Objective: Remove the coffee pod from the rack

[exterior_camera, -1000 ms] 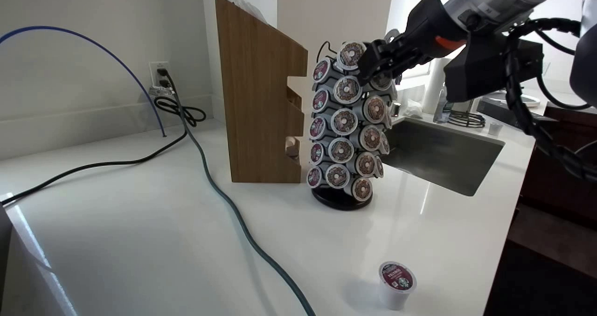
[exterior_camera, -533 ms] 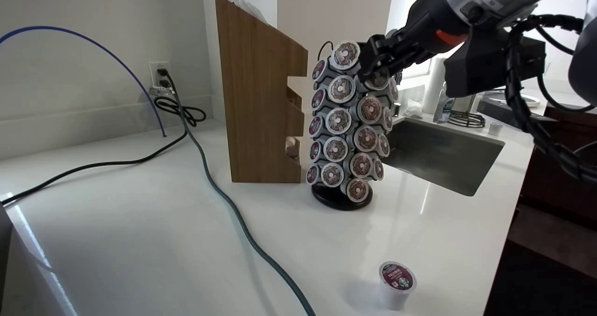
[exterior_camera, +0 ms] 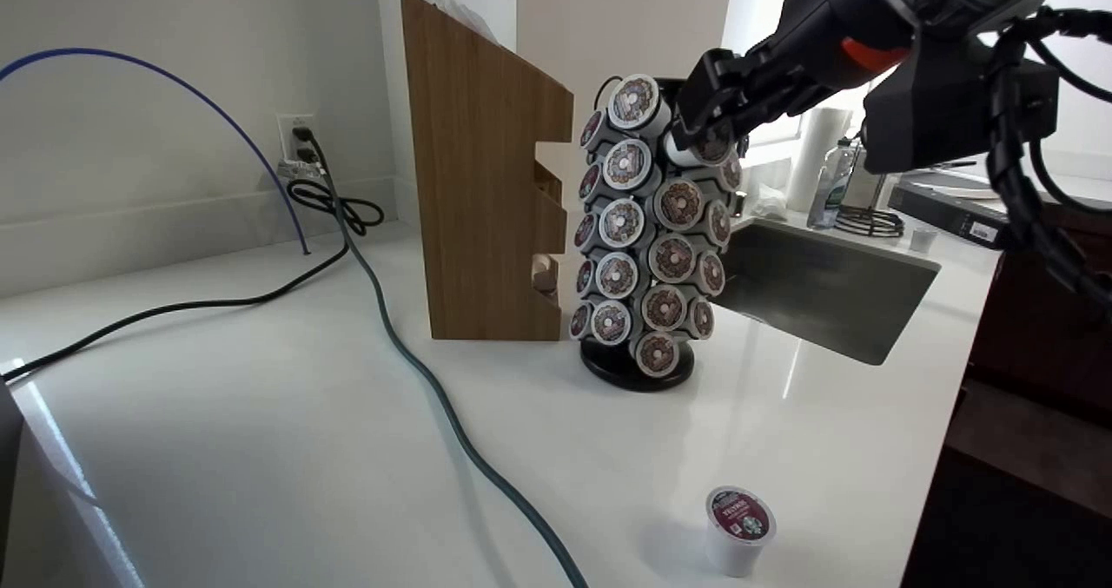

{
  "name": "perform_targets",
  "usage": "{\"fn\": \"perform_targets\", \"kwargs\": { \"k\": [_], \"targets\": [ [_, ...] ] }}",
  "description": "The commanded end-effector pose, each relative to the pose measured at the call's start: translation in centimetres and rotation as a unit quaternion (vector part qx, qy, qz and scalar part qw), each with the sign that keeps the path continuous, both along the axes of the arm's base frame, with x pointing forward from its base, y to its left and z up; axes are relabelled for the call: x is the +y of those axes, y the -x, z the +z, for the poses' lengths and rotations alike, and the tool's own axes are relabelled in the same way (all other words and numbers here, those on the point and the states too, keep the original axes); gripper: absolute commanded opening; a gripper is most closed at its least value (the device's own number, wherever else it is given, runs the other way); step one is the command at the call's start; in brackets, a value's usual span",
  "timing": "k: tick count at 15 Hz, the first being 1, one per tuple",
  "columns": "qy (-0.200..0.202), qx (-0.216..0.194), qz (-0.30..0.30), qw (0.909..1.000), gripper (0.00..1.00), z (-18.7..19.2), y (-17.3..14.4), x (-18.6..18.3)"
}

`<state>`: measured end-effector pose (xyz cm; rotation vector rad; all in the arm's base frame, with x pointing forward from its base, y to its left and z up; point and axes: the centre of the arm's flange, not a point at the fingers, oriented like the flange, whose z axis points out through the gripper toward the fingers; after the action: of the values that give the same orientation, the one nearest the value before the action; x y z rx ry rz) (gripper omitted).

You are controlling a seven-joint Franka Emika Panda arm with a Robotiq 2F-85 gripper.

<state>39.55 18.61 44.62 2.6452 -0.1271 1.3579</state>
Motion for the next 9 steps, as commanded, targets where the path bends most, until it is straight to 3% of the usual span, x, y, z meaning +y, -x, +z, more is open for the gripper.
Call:
{"fn": "perform_targets", "kwargs": {
  "k": [1,5,7,9],
  "targets": [
    [0.001,0.017,-0.008,0.9998,0.53,1.0,3.1,0.3],
    [-0.008,0.047,0.000,0.9989,0.55,2.2,4.9,0.4],
    [-0.030,0.065,0.010,0.9974,0.51,2.4,5.4,-0.1],
    [-0.077,0.076,0.029,0.9937,0.46,2.5,5.7,-1.0]
  ]
}}
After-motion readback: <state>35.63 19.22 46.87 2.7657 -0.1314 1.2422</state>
